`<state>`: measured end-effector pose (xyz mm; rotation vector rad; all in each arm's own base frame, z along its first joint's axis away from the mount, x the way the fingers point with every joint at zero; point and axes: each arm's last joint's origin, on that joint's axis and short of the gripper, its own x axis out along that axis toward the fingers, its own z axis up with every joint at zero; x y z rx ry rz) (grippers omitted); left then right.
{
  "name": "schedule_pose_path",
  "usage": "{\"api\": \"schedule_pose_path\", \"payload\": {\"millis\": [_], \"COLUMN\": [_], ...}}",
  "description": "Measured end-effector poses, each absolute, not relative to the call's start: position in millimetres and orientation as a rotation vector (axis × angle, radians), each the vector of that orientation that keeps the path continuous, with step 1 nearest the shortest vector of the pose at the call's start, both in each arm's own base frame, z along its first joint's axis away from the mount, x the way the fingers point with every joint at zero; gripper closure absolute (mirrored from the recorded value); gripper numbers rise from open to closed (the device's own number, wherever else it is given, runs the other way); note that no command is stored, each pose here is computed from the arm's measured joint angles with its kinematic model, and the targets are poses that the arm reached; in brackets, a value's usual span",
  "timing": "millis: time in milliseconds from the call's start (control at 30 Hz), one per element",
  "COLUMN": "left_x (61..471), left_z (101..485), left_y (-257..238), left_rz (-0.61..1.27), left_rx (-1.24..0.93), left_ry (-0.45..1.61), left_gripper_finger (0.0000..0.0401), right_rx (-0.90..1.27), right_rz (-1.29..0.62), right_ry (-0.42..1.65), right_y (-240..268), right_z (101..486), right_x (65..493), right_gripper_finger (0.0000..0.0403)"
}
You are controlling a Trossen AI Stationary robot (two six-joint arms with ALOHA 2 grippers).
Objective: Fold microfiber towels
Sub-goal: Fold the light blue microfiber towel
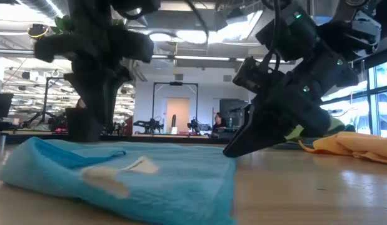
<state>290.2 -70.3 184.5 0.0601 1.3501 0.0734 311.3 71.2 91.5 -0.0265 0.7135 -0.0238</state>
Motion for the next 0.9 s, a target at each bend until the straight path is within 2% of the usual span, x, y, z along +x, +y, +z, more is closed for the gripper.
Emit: {"api": "schedule_pose_path", "payload": {"millis": [200,333,433,633,767,900], "left_x": [290,292,293,295,305,318], "left_z": [185,185,185,186,188,194], "left_y": [-70,-63,-57,-52,-55,-64], "left_rz": [-0.019,0.011,0.055,0.048,-0.024,-0.187], "left_rx": [0.176,0.176,0.19,0.24,0.304,0.376], "left_ry": [1.35,1.35,1.347,1.334,1.228,1.071], "left_gripper_finger": [0.0332,0.0332,0.0332,0.0332,0.0332,0.0332], "right_rx": [-0.119,-0.21,-0.271,-0.249,-0.234,-0.216], "right_rz": [-0.038,-0.049,-0.14,-0.148,-0.119,-0.098], "right_ry": [0.773,0.83,0.876,0.907,0.897,0.923], "right_y": [54,40,28,20,30,42], "right_z": [89,90,95,109,122,135], "right_x": [311,309,304,296,290,278], "right_gripper_finger": [0.0309,0.0309,0.0309,0.0309,0.0309,0.0309]}}
